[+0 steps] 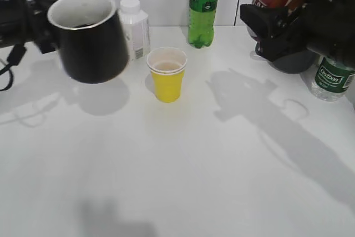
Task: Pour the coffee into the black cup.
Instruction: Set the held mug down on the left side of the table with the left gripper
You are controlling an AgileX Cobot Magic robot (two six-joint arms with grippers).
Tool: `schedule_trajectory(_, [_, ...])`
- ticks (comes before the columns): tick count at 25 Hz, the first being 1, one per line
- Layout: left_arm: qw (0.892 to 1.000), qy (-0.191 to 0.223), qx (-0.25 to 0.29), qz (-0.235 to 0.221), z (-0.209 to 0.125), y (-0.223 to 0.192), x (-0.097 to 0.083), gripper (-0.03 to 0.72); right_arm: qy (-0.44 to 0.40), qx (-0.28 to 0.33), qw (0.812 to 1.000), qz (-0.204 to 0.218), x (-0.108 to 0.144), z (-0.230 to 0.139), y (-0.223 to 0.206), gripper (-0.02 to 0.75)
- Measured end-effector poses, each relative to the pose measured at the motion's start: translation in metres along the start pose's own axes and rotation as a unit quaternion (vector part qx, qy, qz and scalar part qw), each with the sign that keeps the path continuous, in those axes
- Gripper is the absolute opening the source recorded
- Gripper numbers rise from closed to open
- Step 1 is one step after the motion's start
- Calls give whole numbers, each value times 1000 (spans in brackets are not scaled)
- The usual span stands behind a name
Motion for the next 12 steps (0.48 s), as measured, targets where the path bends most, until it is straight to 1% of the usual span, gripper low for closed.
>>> schedule_trajectory(2, [1000,9,-3,30,-4,9,13,36,-5,1,1000,-4,-2,0,0,535])
schedule_trajectory(7, [994,4,-22,108,-12,25,39,36,-8,2,1000,-6,-2,-1,0,535])
schedule_trajectory(10, [987,-4,-32,157,-16,33,53,36,-8,2,1000,-6,-2,-1,0,535])
schedule_trajectory(12, [981,3,-46,190,-17,39,64,36,-8,2,1000,-6,-2,-1,0,535])
Point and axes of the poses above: a point on each arm's last joint axis where the gripper is mounted, y pointing back along that axis away from the gripper, x along the wrist's bending axis when the last joint is at zero, z = x × y, the point moved 10 cm from there along -y, pointing out along that axis toward the gripper, and after that the axes turned 15 degrees about y, right-handed, at the moved point
